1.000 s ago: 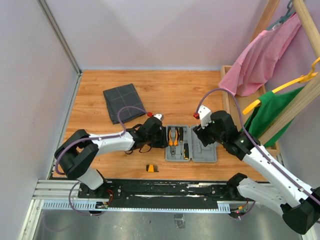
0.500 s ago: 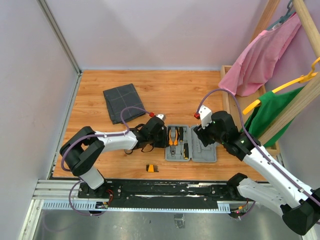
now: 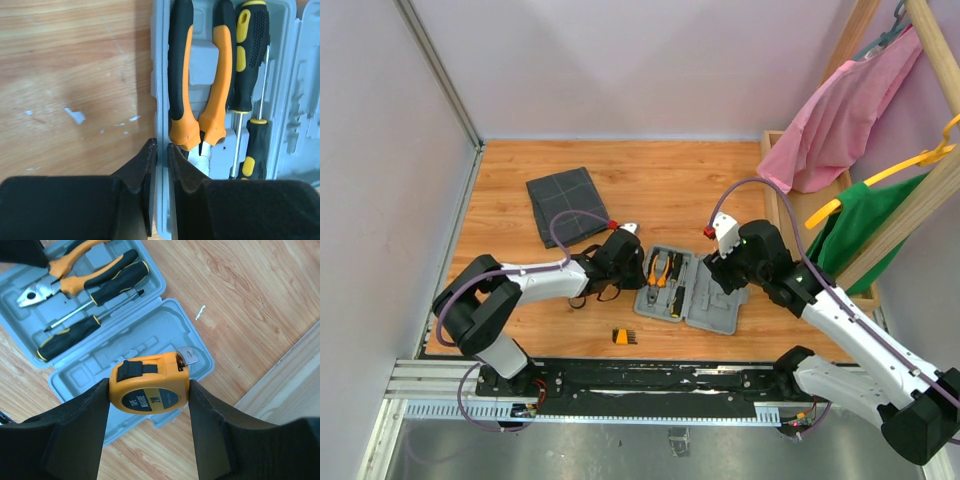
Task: Sort the tools into containers
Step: Move the storage box to the center of the board.
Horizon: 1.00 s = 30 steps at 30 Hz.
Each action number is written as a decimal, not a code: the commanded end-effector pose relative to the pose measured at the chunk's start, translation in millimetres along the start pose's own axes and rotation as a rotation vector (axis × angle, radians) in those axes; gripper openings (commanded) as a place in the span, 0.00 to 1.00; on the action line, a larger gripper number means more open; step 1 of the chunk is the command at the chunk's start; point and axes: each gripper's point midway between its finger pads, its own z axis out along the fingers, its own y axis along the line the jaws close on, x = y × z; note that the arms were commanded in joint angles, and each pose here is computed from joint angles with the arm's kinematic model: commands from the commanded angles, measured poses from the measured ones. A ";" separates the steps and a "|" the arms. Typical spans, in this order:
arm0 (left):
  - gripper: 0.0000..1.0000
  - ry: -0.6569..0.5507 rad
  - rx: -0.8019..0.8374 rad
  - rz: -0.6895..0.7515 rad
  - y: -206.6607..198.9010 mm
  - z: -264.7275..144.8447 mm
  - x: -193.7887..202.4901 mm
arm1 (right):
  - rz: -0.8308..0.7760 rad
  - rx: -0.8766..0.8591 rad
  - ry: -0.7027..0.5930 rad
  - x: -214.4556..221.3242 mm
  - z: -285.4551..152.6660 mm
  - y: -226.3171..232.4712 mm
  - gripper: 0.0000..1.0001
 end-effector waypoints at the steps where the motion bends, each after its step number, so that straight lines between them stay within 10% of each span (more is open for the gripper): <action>1: 0.09 0.008 -0.103 0.002 41.2 -10.8 5.0 | -0.042 -0.044 -0.027 -6.6 4.7 5.9 0.10; 17: 0.09 -0.088 -0.197 -0.047 95.7 -46.6 -8.6 | -0.501 -0.184 0.201 19.6 23.5 35.4 0.10; 30: 0.09 -0.104 -0.187 -0.051 94.3 -49.5 -10.2 | -0.554 -0.303 0.258 17.7 42.8 67.1 0.11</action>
